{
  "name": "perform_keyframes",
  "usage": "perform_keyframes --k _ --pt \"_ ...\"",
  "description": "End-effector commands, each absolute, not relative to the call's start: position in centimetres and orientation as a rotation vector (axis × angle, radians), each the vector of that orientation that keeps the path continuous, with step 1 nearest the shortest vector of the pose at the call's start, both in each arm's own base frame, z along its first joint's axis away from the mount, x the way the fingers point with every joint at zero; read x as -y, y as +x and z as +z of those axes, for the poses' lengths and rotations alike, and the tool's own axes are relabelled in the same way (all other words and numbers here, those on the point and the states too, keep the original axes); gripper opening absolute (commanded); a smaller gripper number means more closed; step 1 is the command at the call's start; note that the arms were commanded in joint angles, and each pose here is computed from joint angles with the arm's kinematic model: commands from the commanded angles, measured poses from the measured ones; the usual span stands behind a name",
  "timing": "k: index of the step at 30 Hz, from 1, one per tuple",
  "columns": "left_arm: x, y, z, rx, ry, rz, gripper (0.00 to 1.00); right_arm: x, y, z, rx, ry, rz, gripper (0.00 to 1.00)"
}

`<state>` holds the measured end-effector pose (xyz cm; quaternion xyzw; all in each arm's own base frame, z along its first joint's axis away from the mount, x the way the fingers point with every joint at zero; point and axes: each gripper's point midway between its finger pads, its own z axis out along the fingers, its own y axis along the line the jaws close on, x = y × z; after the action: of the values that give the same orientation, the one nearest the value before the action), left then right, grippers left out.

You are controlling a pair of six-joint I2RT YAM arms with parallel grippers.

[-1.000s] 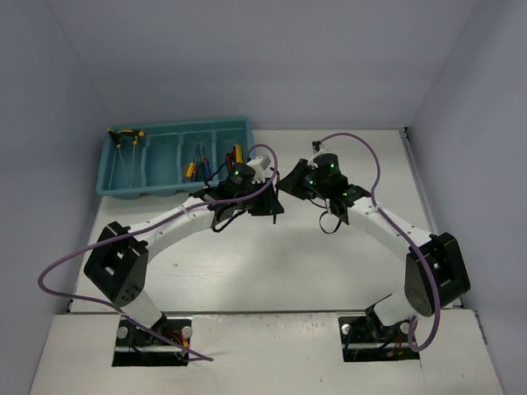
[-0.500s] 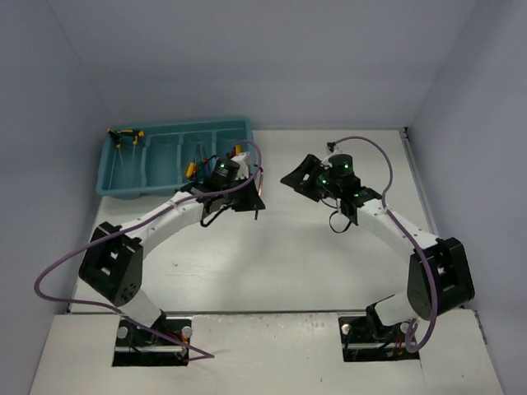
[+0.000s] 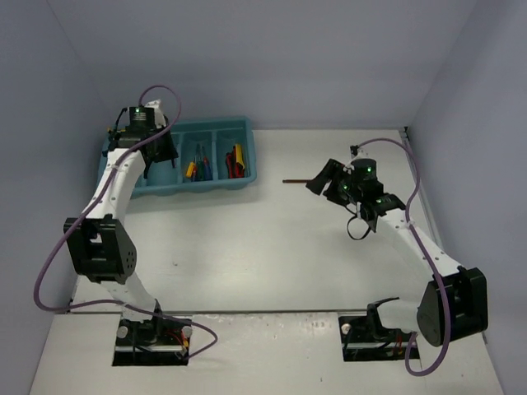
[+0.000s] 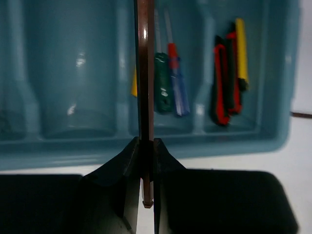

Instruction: Sort the tools into containers

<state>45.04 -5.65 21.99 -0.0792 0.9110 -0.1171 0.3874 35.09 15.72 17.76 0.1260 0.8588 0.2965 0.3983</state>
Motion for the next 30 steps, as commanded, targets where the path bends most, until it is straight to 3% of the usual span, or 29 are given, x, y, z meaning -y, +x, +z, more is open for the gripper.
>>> perform_keyframes --k 1,5,8,12,18,21,30 --pt "0.0 47.5 20.1 -2.394 -0.216 -0.122 0.0 -13.8 34.1 17.0 -2.181 0.329 0.63 0.62" --pt "-2.7 49.4 18.7 -2.433 -0.238 -0.041 0.0 -12.8 33.4 16.0 -2.212 0.361 0.574 0.62" --pt "-3.7 50.2 16.7 -2.482 -0.257 -0.015 0.06 -12.0 33.3 15.3 -2.217 0.409 0.521 0.62" --pt "-4.1 51.1 16.4 -2.486 -0.243 -0.001 0.3 -10.8 33.4 14.1 -2.23 0.498 0.446 0.62" --pt "-4.2 51.0 17.0 -2.477 -0.24 0.007 0.56 -8.9 34.0 12.4 -2.218 0.689 0.316 0.61" --pt "-4.0 50.5 18.3 -2.458 -0.243 0.0 0.59 -8.5 34.3 11.9 -2.209 0.765 0.286 0.61" --pt "0.9 44.5 30.3 -2.218 -0.215 -0.228 0.6 -10.0 40.3 9.4 -2.221 0.963 0.136 0.56"
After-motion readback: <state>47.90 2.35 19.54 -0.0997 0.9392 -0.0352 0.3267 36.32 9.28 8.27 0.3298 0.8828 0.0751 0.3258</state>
